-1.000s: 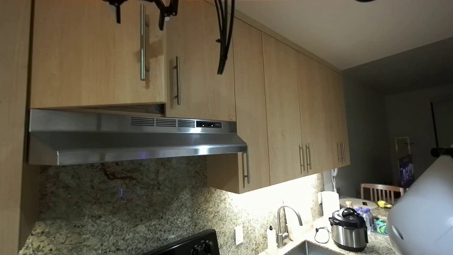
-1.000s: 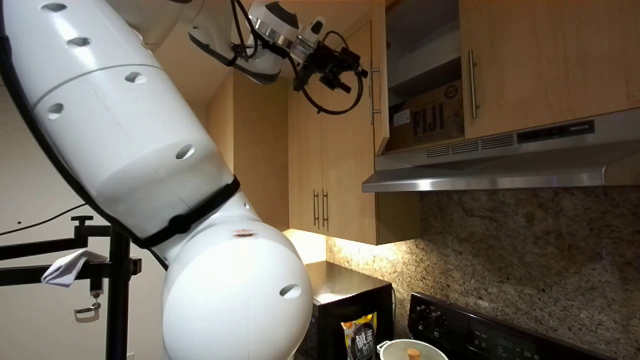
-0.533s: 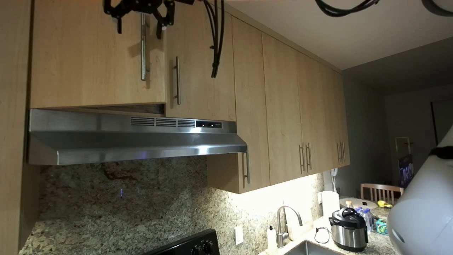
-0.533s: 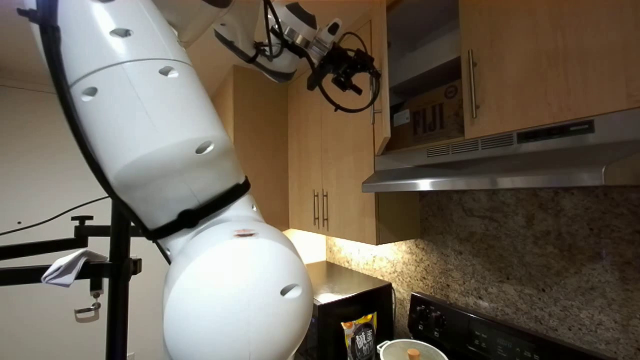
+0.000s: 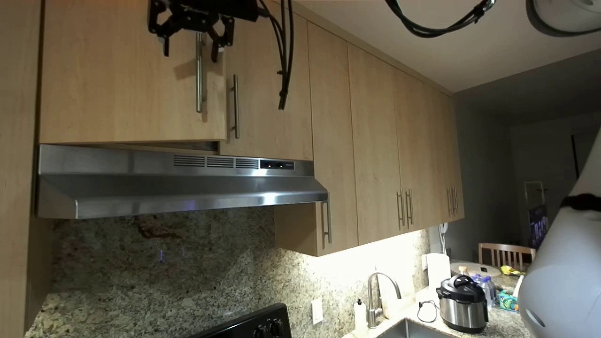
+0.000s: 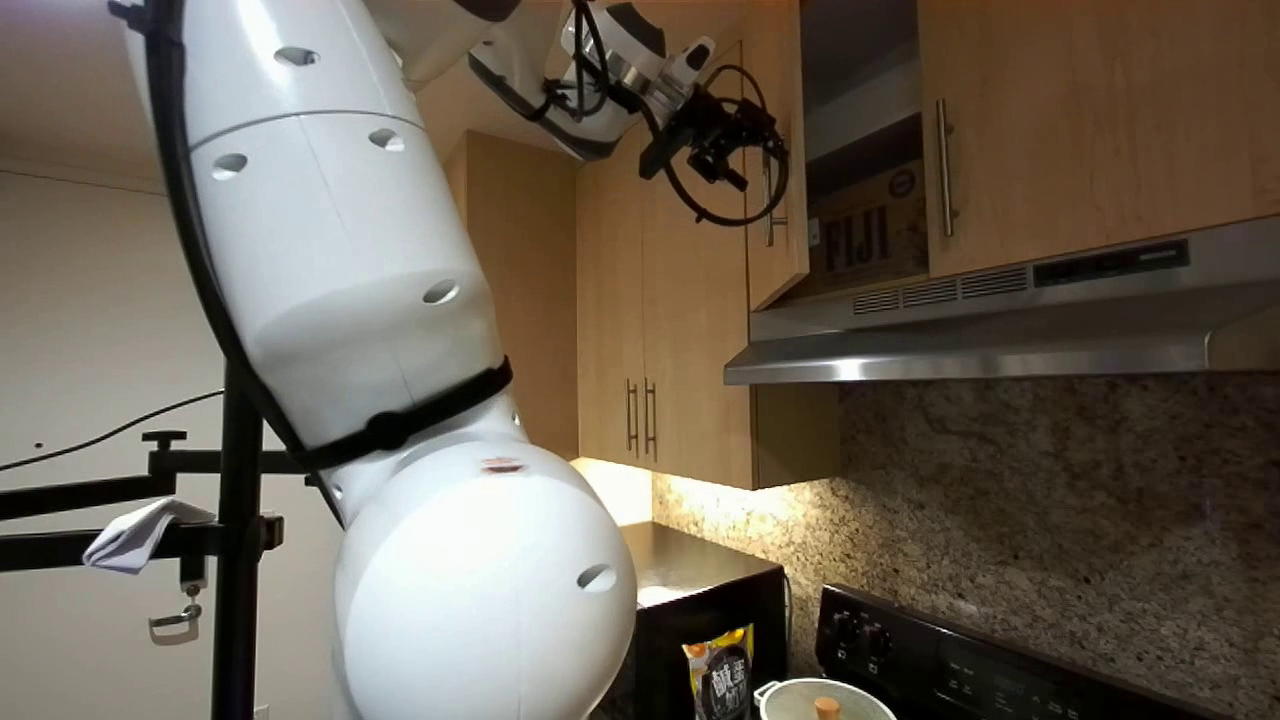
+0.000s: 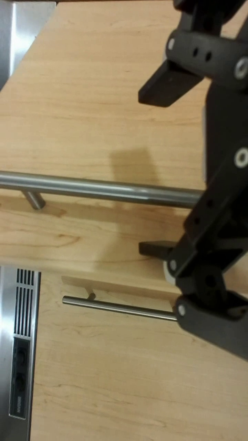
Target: Close the top left cabinet door
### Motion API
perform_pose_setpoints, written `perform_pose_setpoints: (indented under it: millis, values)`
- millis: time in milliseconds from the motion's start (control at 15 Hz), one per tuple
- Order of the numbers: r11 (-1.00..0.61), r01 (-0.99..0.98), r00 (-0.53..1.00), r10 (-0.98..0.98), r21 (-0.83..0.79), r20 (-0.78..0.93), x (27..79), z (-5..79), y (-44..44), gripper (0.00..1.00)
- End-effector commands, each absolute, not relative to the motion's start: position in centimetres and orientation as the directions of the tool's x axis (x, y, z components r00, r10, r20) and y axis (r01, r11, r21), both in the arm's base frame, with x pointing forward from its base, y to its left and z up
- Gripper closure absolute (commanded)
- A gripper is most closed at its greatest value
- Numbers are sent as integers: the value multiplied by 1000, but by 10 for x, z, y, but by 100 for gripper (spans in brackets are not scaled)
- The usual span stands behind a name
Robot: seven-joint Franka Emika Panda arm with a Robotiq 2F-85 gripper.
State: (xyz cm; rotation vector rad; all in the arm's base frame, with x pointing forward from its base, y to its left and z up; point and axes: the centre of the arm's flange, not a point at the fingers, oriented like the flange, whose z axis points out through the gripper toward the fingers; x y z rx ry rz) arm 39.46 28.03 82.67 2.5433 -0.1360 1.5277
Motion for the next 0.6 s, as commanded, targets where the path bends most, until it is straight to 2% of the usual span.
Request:
perform_pose_setpoints:
  millis: [0, 533]
  values:
    - [-979, -166, 486, 23, 118, 874, 410, 829, 264, 0]
    - [-986, -152, 521, -23, 66, 853, 440, 822, 225, 0]
